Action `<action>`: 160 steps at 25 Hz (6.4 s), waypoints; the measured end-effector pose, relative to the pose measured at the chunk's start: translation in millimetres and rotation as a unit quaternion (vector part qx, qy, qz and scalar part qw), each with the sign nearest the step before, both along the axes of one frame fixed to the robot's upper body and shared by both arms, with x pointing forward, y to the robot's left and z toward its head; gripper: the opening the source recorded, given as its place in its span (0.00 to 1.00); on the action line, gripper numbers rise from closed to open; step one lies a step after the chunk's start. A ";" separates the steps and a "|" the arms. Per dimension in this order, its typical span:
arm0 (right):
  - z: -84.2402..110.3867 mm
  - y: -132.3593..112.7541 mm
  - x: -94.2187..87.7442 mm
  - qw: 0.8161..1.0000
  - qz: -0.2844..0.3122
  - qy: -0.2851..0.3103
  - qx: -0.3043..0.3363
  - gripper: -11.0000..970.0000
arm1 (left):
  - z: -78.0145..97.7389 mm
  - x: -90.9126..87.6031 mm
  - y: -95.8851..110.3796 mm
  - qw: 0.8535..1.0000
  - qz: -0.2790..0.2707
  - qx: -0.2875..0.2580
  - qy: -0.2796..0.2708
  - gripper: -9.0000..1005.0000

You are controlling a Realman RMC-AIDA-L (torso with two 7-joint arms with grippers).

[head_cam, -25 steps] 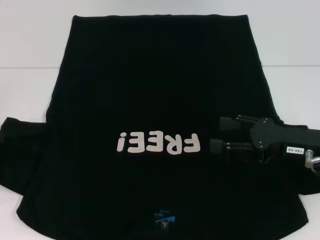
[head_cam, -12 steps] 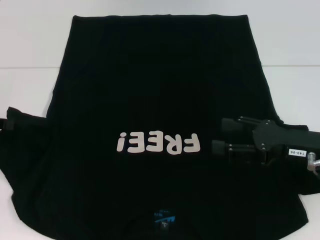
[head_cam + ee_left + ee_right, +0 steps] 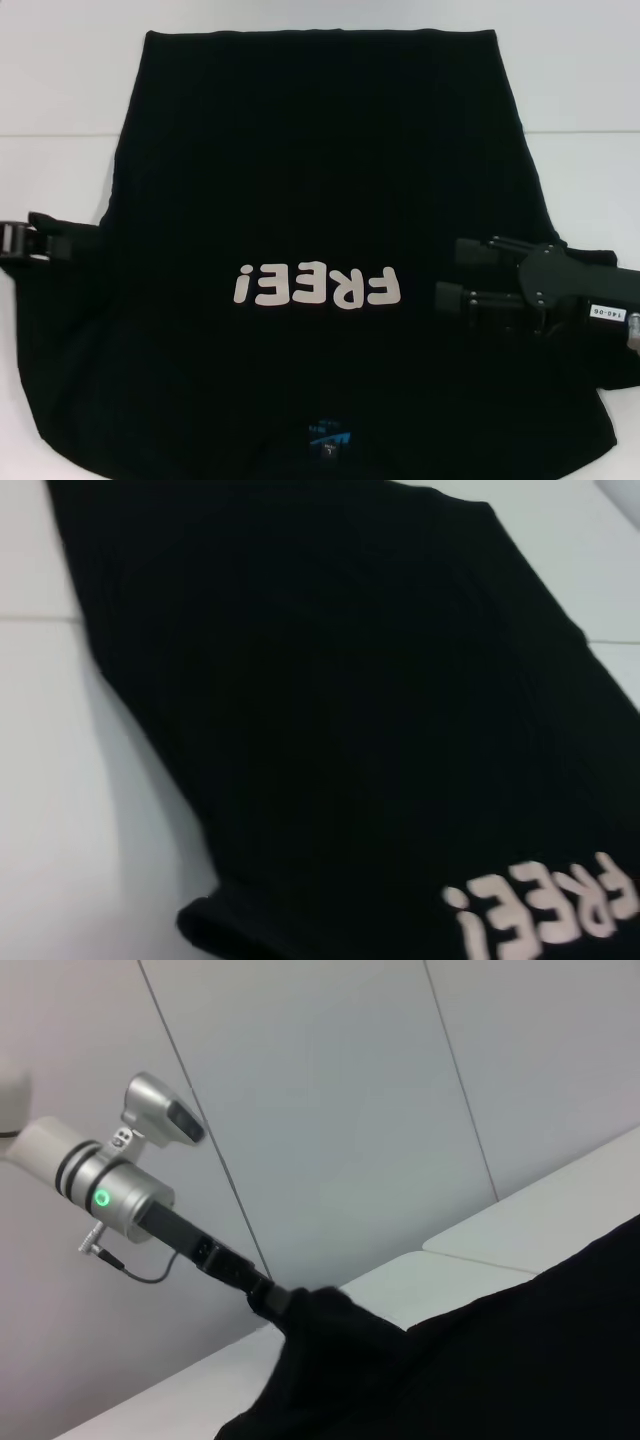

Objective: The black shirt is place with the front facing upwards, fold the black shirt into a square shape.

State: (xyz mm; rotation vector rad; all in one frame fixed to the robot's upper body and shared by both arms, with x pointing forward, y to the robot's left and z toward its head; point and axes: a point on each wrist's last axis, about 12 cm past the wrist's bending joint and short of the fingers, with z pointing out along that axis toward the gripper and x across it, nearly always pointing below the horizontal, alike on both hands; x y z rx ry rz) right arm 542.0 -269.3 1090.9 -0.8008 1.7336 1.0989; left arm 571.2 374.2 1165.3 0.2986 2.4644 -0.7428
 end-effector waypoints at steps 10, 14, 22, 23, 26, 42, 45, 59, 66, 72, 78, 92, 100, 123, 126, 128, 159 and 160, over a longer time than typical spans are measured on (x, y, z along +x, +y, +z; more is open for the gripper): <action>0.6 0.5 -0.2 1.000 0.001 -0.002 0.003 0.94 | -22.1 4.5 -31.3 0.999 -0.016 -0.035 0.033 0.03; 1.4 1.8 0.8 1.000 0.002 -0.002 0.004 0.94 | -28.3 5.2 -35.2 0.998 0.000 -0.046 0.043 0.03; 1.3 2.5 0.8 1.000 0.003 -0.002 0.004 0.94 | -34.7 4.5 -48.7 0.996 0.007 -0.076 0.054 0.03; 1.3 2.5 0.8 1.000 0.003 -0.002 0.004 0.94 | -36.0 4.3 -50.3 0.995 0.007 -0.081 0.057 0.03; 1.4 2.6 1.0 1.000 0.003 -0.002 0.004 0.94 | -39.0 3.8 -54.0 0.993 0.010 -0.097 0.067 0.03; 11.2 12.7 13.5 1.000 0.011 0.015 0.012 0.94 | -46.0 1.9 -50.5 0.992 0.025 -0.105 0.059 0.21; 12.1 13.6 14.9 1.000 0.010 0.019 0.013 0.94 | -47.0 1.8 -51.6 0.991 0.021 -0.117 0.057 0.36; 12.5 12.7 20.4 0.999 -0.017 0.019 0.024 0.94 | -56.8 -4.4 -6.0 0.997 0.070 -0.010 0.036 0.49; 13.1 13.5 21.2 0.999 -0.017 0.014 0.025 0.94 | -63.3 -6.7 -8.1 0.997 0.062 0.003 0.047 0.49; 12.7 11.8 19.9 0.999 -0.021 0.010 0.028 0.94 | -64.7 -12.8 -17.7 0.997 0.026 -0.024 0.066 0.49; 12.9 10.6 19.5 0.999 -0.024 0.004 0.030 0.94 | -69.0 -18.1 -29.1 0.995 -0.013 -0.049 0.082 0.49; 14.6 8.0 20.1 0.999 -0.029 -0.006 0.033 0.94 | -59.9 -27.9 -34.9 0.990 -0.060 -0.118 0.050 0.48; 14.0 8.3 18.2 0.999 -0.027 -0.004 0.039 0.94 | -71.8 -8.7 -41.4 0.996 -0.008 -0.083 -0.005 0.48; 8.3 4.5 10.1 0.998 -0.034 -0.003 0.058 0.94 | -58.1 15.2 -75.0 0.961 -0.015 -0.175 -0.214 0.49; 13.3 1.6 8.2 0.996 -0.031 -0.012 0.077 0.94 | -52.8 10.2 -70.8 0.949 -0.010 -0.199 -0.244 0.49; 18.1 0.2 6.4 0.995 -0.024 -0.016 0.093 0.94 | -48.5 5.2 -68.2 0.940 -0.012 -0.219 -0.260 0.49; 77.8 -130.7 43.8 0.864 -0.324 0.371 -0.105 0.94 | -78.4 -13.5 -100.1 0.883 -0.025 -0.147 -0.445 0.49; 75.0 -130.9 43.1 0.859 -0.327 0.378 -0.113 0.94 | -78.7 -13.3 -100.0 0.884 -0.024 -0.145 -0.444 0.49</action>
